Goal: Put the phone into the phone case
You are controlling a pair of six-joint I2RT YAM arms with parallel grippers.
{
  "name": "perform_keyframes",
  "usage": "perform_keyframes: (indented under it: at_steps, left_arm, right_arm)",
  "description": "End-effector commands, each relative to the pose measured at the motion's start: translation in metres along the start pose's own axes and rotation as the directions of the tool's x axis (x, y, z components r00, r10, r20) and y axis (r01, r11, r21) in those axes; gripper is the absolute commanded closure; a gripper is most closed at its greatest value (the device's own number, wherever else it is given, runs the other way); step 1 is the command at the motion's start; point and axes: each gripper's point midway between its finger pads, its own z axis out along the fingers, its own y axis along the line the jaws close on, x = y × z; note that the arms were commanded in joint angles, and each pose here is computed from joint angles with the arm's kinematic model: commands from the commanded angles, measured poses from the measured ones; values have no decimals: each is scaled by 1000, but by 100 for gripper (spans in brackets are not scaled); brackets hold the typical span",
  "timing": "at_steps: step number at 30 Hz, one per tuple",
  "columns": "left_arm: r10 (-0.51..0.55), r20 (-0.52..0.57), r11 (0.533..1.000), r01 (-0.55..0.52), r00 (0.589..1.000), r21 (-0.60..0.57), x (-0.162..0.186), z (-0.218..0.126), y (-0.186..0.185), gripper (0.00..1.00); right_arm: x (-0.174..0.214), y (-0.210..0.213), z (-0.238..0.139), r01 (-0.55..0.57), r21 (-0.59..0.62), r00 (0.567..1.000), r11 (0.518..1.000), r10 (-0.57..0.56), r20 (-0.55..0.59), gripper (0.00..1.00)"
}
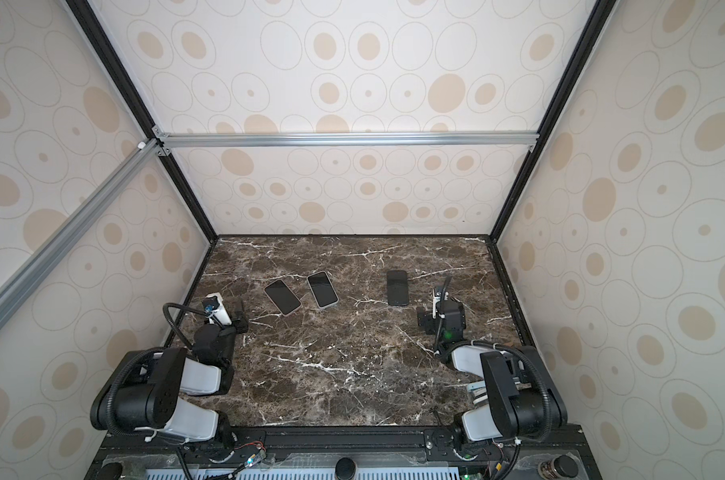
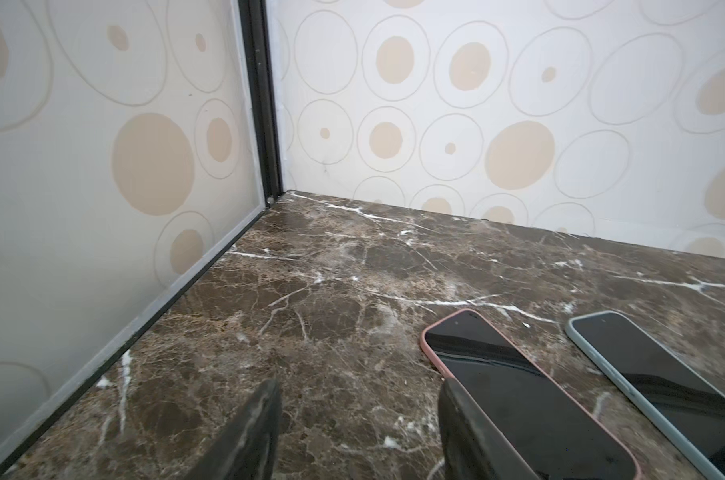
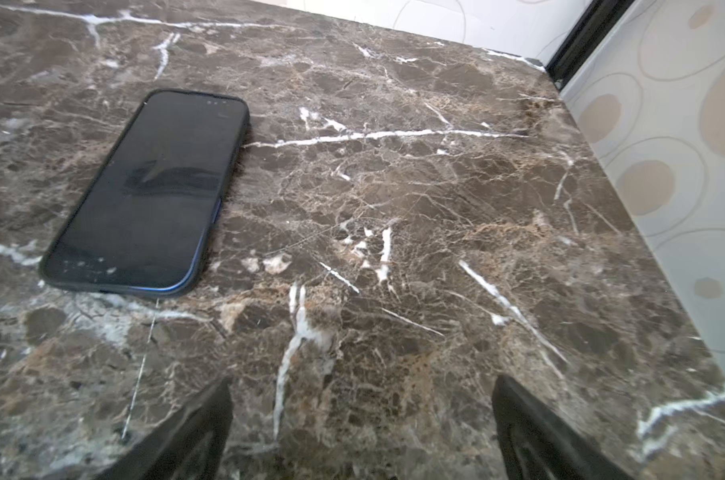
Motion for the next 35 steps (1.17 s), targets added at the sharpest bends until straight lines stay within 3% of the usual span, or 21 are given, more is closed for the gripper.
perform_keyframes:
  at_steps: [1, 3, 4, 5, 6, 35]
  left_arm:
    - [45, 110, 994, -56, 993, 99, -22, 1, -19, 38]
    - [53, 75, 997, -57, 996, 49, -19, 8, -14, 36]
    - [54, 75, 998, -57, 996, 34, -18, 10, -13, 32]
    - [60, 54, 998, -61, 997, 14, -16, 13, -12, 9]
    - [71, 39, 997, -71, 997, -9, -14, 16, -11, 1]
    - [115, 25, 991, -117, 993, 71, -12, 21, -29, 1]
  right_arm:
    - [-40, -3, 0, -46, -52, 966, 998, 58, 253, 1]
    - [-30, -13, 9, -77, -3, 992, 997, 77, 99, 1]
    - [-35, -18, 16, -99, 14, 988, 995, 97, 117, 0]
    - [-35, -20, 14, -108, 22, 984, 994, 104, 146, 0]
    - [-31, -22, 15, -110, 34, 988, 993, 106, 116, 0]
    - [-32, -21, 13, -106, 27, 989, 994, 103, 108, 0]
